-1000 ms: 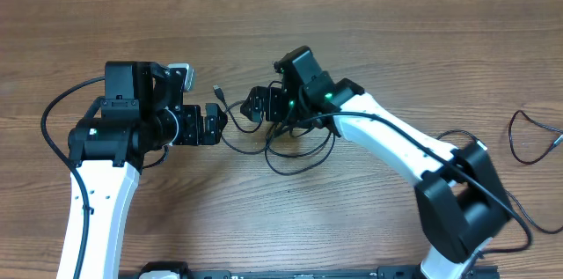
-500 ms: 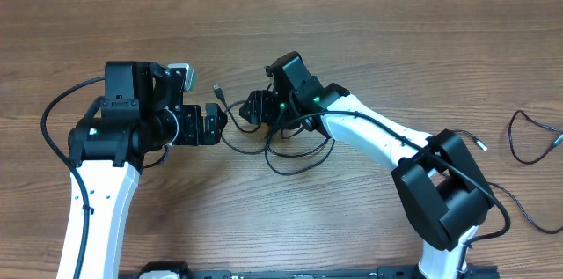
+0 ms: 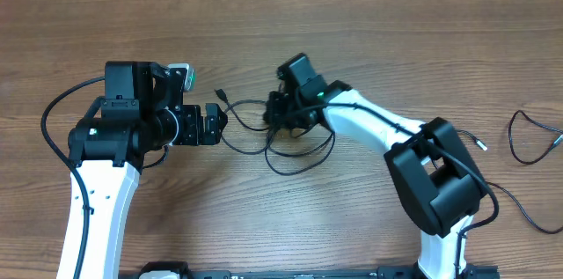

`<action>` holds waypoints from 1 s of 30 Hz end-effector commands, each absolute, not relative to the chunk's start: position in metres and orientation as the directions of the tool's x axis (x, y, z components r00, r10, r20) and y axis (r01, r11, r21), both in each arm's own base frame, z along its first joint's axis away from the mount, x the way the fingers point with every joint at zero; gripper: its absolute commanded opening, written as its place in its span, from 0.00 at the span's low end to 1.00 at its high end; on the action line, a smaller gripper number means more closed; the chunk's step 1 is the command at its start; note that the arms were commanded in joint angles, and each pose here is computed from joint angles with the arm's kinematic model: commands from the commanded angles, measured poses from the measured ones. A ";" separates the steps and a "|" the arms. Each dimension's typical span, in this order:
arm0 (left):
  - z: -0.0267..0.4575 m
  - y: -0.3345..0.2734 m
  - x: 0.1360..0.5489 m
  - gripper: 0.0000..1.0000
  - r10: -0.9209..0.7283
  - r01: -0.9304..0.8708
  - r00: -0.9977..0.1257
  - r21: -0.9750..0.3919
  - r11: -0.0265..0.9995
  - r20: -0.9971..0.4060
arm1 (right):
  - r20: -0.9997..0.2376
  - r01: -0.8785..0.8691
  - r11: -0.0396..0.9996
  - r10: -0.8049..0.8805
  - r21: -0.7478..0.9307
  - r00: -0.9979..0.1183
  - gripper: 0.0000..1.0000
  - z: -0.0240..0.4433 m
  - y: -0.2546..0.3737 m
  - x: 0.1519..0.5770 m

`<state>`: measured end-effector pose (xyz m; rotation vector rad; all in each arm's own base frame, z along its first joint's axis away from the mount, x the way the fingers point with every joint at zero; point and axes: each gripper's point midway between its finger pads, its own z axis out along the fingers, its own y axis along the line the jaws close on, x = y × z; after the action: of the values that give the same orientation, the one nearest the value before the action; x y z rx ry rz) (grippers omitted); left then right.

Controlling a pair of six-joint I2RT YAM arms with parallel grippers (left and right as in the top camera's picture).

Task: Untangle cables
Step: 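Grasp a cable from the pile with the right gripper, then pull the grasped cable up and right with the right gripper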

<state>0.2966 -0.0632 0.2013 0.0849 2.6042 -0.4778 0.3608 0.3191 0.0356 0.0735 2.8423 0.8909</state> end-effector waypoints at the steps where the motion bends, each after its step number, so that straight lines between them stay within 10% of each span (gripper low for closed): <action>1: 0.207 -0.065 0.297 1.00 -0.003 0.179 -0.865 -0.313 0.933 -0.501 | -0.248 -0.045 0.816 0.122 0.577 -0.961 0.04 0.093 0.287 0.392; 17: 0.207 -0.065 0.297 1.00 -0.003 0.179 -0.865 -0.313 0.933 -0.501 | -0.817 -0.147 0.899 0.293 0.412 -0.497 0.04 0.428 0.142 0.399; 30: 0.207 -0.065 0.297 1.00 -0.003 0.179 -0.865 -0.313 0.933 -0.501 | -0.902 -0.095 0.904 0.424 0.416 0.085 0.04 0.613 0.061 0.324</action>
<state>0.2967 -0.0632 0.2014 0.0850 2.6039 -0.4777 0.3501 0.0865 0.5787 0.2394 1.5610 0.4699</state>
